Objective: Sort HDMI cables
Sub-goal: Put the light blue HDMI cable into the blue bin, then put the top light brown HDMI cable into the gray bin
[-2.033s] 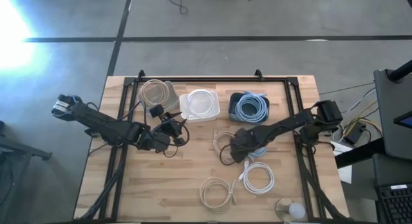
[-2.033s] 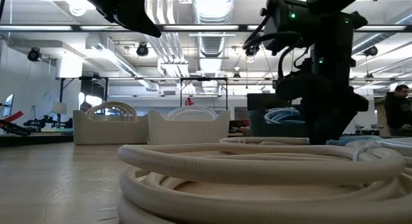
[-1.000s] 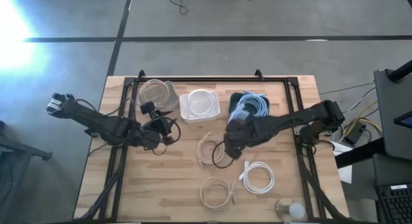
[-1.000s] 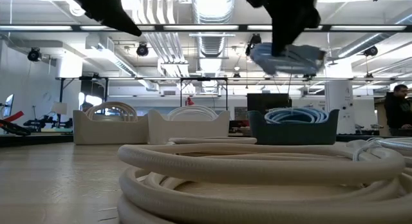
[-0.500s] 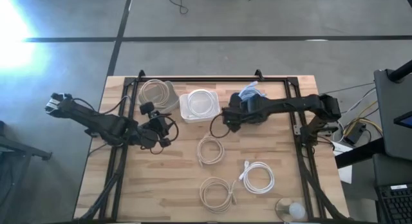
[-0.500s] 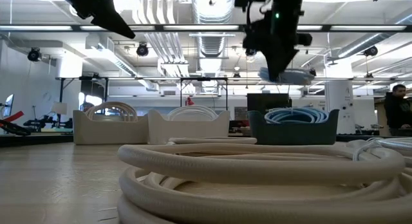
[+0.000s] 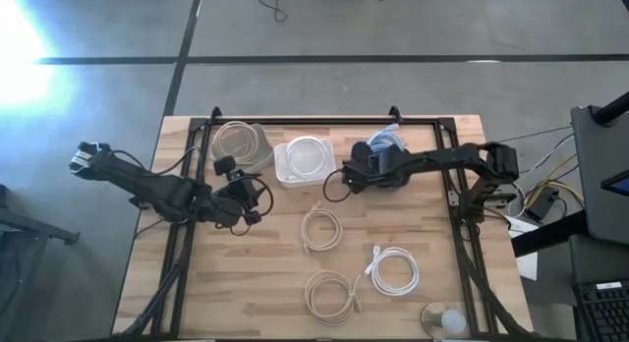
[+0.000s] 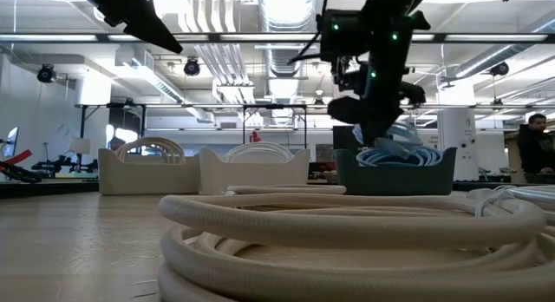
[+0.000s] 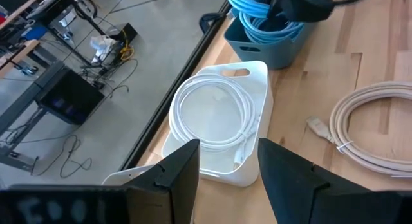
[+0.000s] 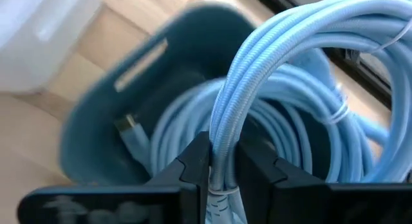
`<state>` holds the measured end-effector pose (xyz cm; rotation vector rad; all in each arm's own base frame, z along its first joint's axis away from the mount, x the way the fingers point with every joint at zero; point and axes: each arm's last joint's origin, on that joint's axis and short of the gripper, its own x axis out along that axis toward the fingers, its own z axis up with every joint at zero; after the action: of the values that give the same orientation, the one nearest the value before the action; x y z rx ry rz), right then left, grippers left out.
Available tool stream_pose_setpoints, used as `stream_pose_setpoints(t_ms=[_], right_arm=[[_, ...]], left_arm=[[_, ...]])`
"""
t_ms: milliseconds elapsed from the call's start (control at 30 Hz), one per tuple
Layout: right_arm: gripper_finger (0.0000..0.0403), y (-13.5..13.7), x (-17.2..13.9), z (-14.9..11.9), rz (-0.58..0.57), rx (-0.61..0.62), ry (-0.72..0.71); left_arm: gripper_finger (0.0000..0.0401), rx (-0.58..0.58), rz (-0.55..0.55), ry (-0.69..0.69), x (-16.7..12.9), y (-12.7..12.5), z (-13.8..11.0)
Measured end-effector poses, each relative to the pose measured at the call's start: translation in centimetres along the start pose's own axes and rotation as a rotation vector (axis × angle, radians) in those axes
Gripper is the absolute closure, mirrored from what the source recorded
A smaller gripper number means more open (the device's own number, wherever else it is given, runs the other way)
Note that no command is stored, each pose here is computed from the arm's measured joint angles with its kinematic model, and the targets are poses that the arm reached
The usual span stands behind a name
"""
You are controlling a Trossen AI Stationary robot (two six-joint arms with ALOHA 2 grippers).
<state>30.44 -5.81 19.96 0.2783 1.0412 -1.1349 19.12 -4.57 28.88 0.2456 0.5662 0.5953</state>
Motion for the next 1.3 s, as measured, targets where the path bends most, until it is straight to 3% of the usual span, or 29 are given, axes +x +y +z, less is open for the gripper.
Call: stream_pose_setpoints(t_ms=[400, 867, 1033, 1300], right_arm=[[0.0270, -0.4, 1.2, -1.6, -0.037, -0.040, 0.038], [0.0234, 0.9, -3.0, 2.8, 0.094, -0.059, -0.079], [0.0234, 2.5, -4.7, 2.8, 0.238, -0.121, -0.108], [0.0234, 5.8, -6.0, 1.1, 0.633, -0.167, -0.094]], left_arm=[[0.0227, -0.027, 0.001, 0.000, 0.0, 0.0, 0.0], [0.0227, -0.033, -0.001, 0.002, 0.0, 0.0, 0.0], [0.0227, -0.023, -0.023, 0.019, 0.0, 0.0, -0.2], [0.0227, -0.047, -0.014, 0.056, 0.8, -0.6, -2.0]])
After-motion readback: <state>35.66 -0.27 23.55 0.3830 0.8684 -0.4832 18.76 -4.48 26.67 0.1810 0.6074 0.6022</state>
